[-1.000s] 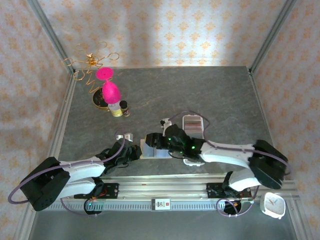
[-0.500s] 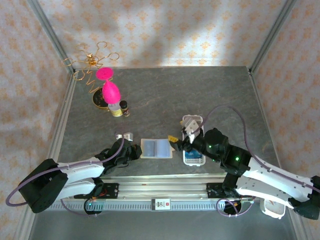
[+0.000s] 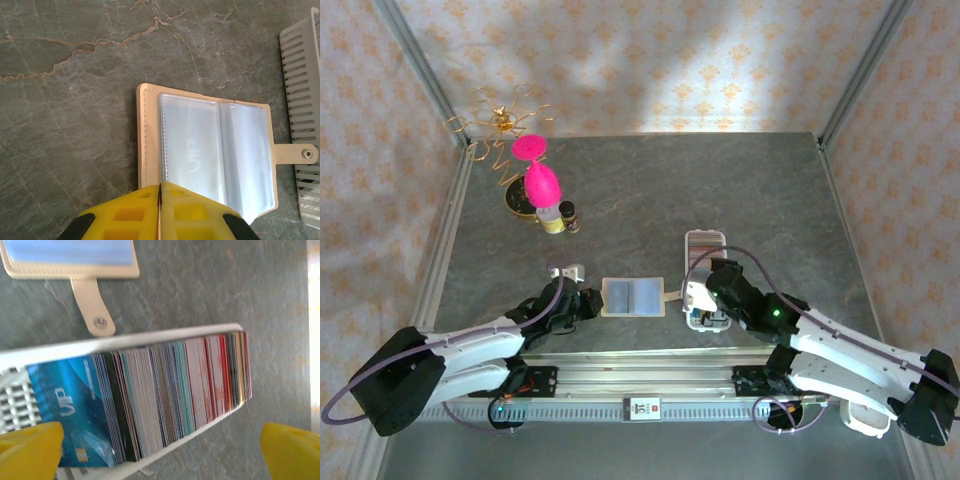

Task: Put the credit cards into the card holder

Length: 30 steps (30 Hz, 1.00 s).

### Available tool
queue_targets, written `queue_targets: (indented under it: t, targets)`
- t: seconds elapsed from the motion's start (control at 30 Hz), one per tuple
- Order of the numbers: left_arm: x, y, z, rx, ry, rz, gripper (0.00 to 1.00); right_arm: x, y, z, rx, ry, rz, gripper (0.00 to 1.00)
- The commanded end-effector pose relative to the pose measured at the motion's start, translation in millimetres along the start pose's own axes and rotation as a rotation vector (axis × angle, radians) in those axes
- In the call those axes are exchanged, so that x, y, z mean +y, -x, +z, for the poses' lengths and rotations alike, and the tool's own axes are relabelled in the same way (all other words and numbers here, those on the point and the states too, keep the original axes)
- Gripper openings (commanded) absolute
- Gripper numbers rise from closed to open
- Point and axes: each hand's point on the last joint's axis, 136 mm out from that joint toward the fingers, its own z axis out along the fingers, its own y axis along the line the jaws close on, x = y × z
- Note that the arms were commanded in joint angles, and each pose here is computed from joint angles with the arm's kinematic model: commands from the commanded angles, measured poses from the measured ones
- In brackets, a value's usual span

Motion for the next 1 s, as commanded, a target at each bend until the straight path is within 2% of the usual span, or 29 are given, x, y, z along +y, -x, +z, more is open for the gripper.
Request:
queue_targets:
  t: [0.0,0.67,0.97]
  targets:
    - [2.1,-1.1,-2.6,0.004,0.023,0.033,0.11,-2.6,-11.5,11.5,0.044,-0.040,-0.103,1.00]
    - [5.2,-2.9,-5.4,0.001,0.023,0.022,0.13,17.2,-1.0,46.8,0.071,0.082,-0.146,1.00]
    - [5.0,-2.5,-6.4,-0.006,0.018,0.016,0.12,10.7,-5.5,44.5,0.098,0.048,-0.152,0.87]
